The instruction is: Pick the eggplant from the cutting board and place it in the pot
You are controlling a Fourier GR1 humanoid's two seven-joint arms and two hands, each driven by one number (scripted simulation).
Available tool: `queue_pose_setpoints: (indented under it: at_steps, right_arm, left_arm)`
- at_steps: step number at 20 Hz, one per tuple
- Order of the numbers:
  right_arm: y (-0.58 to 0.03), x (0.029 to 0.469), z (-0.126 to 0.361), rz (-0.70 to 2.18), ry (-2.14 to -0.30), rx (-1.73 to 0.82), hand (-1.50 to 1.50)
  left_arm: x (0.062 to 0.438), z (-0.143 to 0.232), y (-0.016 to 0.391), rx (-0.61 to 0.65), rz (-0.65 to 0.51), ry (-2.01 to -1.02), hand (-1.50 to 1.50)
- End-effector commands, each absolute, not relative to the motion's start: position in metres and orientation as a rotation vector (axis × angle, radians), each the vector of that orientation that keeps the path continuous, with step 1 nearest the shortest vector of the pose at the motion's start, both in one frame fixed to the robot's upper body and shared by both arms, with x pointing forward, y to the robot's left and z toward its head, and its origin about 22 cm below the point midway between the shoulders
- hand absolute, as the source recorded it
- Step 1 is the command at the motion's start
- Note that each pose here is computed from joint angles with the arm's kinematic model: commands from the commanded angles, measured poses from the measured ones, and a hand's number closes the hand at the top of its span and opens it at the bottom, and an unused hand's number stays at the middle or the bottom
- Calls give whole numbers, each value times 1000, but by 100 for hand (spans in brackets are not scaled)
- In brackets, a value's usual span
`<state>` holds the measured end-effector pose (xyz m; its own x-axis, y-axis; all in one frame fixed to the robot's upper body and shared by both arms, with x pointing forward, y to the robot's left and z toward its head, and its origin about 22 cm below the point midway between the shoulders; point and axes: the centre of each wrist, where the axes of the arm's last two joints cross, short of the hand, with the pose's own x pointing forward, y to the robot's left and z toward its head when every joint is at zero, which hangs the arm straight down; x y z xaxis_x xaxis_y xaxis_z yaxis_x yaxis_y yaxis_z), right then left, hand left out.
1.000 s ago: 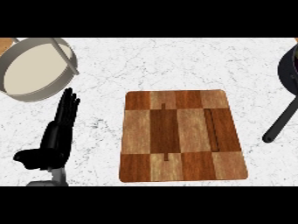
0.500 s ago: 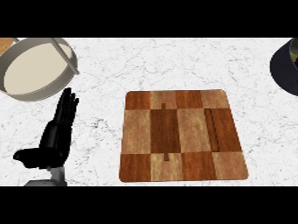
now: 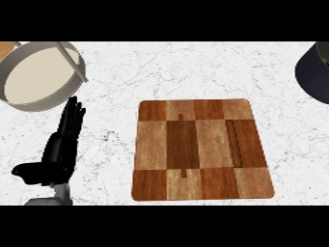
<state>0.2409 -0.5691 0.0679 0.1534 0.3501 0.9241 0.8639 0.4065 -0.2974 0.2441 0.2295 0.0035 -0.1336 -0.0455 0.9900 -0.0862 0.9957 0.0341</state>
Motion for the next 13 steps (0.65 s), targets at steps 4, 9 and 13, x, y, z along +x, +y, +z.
queue_pose_setpoints:
  at_steps: [4, 9, 13]
  right_arm:
    - [-592, 201, 62, -549, -1437, -1216, -150]
    - [-605, 181, 68, -670, -1429, -1268, -150]
    - [-606, 156, 47, -716, -1424, -1282, -150]
  left_arm:
    - [250, 9, 214, 97, 43, -1704, 0]
    - [244, 19, 213, 95, 31, -1699, 0]
    - [242, -5, 215, 97, 42, -1703, 0]
